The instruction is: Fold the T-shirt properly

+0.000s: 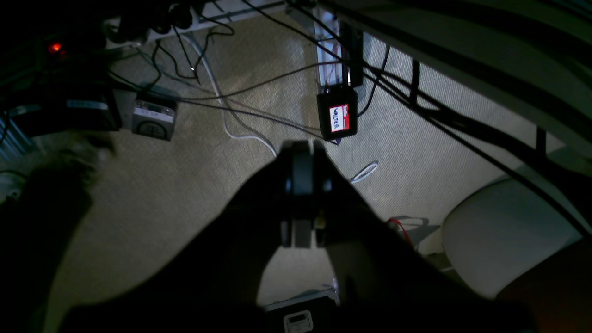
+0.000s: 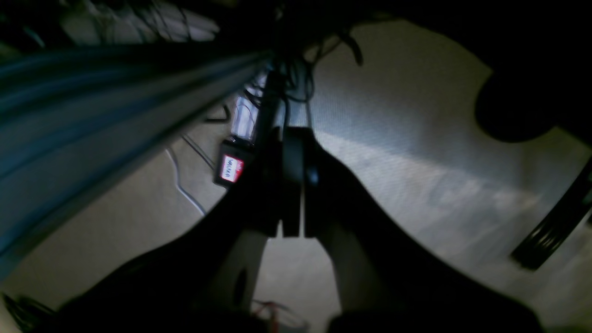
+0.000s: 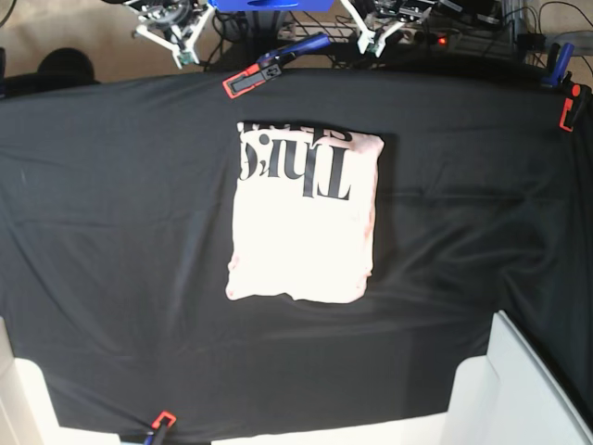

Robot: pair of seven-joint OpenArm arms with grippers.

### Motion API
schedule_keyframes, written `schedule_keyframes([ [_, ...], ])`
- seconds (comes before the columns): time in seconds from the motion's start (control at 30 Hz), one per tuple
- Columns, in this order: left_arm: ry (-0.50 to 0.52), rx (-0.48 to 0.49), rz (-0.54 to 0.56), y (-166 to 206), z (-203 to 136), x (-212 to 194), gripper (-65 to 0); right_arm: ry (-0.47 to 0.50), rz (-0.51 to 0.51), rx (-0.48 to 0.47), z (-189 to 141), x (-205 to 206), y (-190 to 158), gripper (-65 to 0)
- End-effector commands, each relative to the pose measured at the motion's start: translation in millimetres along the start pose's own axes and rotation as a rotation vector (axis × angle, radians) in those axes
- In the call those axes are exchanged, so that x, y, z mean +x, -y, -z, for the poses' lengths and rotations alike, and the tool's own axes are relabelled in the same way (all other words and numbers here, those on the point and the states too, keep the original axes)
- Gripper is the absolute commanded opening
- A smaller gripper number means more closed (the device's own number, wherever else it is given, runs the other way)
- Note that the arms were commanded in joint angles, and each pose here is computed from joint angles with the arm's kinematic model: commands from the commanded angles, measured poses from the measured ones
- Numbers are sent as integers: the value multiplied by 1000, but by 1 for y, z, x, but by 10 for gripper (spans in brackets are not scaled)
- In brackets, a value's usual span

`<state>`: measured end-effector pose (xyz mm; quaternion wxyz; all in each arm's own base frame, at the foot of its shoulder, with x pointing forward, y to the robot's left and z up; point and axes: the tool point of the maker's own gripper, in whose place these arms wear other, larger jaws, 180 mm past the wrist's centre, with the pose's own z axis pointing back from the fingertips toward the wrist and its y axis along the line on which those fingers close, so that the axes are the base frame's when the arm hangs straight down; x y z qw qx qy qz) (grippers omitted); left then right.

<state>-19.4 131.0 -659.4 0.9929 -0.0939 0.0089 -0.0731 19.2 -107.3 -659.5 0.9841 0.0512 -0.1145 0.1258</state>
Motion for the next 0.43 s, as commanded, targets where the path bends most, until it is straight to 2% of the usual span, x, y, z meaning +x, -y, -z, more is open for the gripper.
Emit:
schedule_keyframes([
  [0.0, 2, 2, -10, 0, 0, -2, -650, 7, 20, -17, -2, -5, 6, -649],
  [0.13, 3, 3, -5, -1, 0, -2, -650, -5, 74, -37, -5, -15, 12, -649],
  [0.4, 7, 4, -16, -2, 0, -1, -650, -8, 77, -39, -5, -16, 13, -649],
])
